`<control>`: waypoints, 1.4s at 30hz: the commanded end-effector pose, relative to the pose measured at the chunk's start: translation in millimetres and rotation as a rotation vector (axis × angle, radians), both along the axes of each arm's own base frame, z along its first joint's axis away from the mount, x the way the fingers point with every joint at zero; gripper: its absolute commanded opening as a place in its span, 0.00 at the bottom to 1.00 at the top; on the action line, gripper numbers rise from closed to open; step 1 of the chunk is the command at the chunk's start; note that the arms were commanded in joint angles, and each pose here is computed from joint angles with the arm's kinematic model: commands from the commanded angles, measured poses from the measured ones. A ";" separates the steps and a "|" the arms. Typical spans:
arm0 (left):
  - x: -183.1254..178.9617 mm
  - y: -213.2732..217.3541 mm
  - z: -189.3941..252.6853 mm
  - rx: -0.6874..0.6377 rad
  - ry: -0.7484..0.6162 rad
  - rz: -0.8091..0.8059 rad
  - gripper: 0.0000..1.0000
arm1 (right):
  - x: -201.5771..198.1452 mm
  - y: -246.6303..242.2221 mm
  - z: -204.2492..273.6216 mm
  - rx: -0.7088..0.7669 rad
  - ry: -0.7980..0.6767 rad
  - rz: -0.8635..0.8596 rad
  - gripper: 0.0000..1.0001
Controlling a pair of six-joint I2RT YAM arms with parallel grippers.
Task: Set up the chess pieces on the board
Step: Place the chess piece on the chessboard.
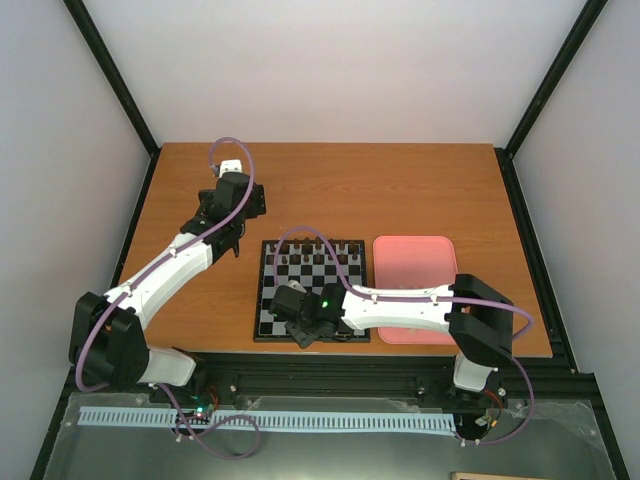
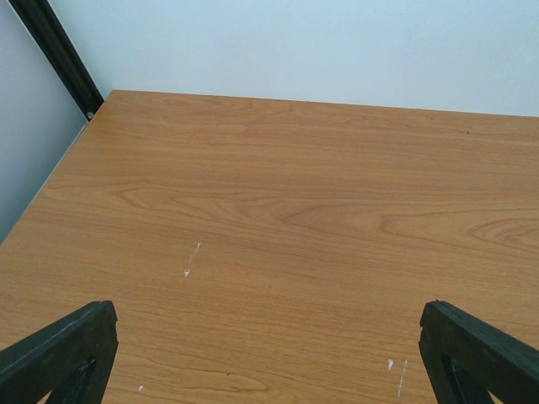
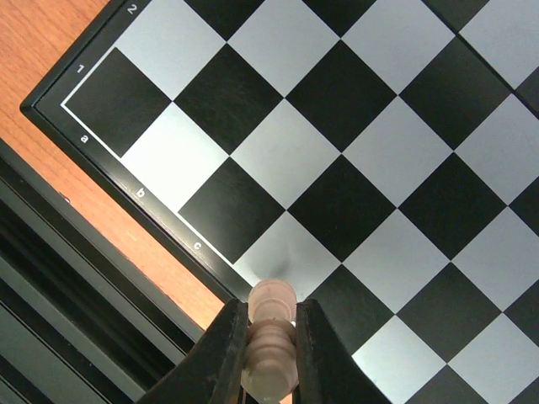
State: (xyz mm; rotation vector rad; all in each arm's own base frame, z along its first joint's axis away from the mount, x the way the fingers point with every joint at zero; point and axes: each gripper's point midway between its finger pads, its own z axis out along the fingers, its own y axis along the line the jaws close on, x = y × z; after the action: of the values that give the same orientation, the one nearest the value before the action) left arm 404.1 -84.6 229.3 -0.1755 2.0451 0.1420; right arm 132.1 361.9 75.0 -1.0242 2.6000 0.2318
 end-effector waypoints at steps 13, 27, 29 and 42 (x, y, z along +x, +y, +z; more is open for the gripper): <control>1.4 -0.9 17.6 -0.005 -0.042 0.006 1.00 | 9.6 -2.8 -10.7 0.010 0.002 -0.039 0.03; 1.2 -0.1 18.3 -0.001 -0.043 0.008 1.00 | 14.7 2.2 -15.4 0.005 -0.001 -0.035 0.03; 1.2 -0.1 18.3 -0.001 -0.044 0.009 1.00 | 15.1 2.0 -14.9 0.008 0.000 -0.037 0.03; 1.0 -0.1 17.7 -0.001 -0.042 0.008 1.00 | 16.2 5.3 -17.7 0.002 0.000 -0.029 0.03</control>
State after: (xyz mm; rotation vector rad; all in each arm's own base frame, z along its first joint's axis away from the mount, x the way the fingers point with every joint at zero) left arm 404.0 -83.2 229.8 -0.1805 2.0422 0.1507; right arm 141.4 360.9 59.1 -0.9961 2.6245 0.2330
